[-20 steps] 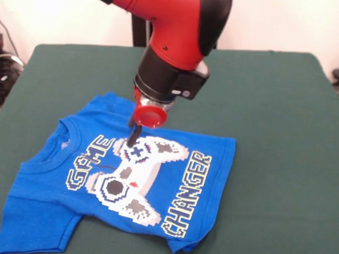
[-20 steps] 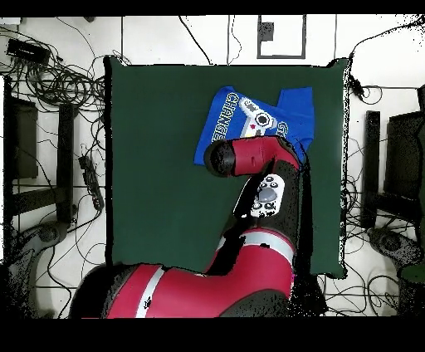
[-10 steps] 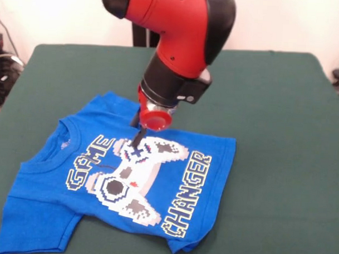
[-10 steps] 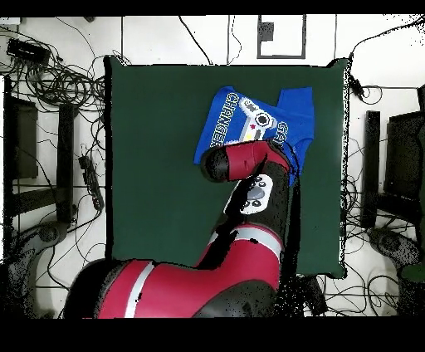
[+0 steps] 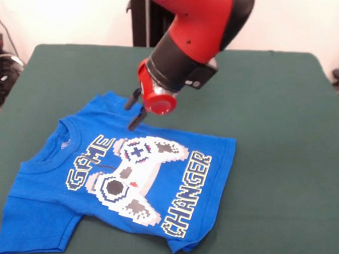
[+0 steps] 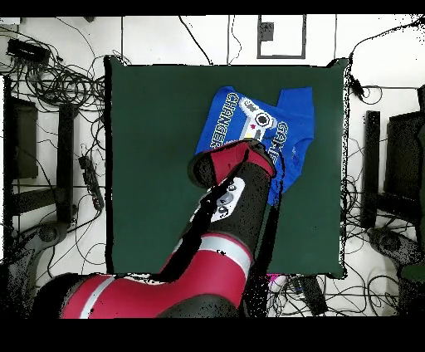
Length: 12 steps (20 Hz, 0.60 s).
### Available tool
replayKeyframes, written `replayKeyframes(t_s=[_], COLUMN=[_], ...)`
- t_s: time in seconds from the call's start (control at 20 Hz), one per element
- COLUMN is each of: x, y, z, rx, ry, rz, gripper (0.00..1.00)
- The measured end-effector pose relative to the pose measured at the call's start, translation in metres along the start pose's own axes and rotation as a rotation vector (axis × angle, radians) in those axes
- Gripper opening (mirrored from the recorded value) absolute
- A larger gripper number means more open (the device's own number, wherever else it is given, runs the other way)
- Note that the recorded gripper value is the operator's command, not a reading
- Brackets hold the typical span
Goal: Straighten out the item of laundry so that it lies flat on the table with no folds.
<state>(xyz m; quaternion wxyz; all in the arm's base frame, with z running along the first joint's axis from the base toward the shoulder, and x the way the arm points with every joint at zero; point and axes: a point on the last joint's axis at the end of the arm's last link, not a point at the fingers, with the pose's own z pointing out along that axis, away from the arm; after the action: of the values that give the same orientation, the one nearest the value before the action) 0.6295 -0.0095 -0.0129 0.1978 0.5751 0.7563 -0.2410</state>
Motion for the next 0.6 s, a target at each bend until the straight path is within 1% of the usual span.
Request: replayKeyframes(t_s=[0.15,0.25,0.35,0.45,0.6], x=[-0.009,-0.019,-0.027,-0.039,-0.049], y=[-0.001,-0.001,-0.002,-0.006,-0.011], z=[-0.011,-0.012,-0.010,-0.003,0.006], rx=[-0.001,-0.002,0.001,0.013,0.025], ry=[-0.032,-0.040,-0.039,-0.036,-0.032], rz=[-0.009,0.003,0.015,0.035,0.052], gripper=[1.00,1.00,1.00,1.00,1.00])
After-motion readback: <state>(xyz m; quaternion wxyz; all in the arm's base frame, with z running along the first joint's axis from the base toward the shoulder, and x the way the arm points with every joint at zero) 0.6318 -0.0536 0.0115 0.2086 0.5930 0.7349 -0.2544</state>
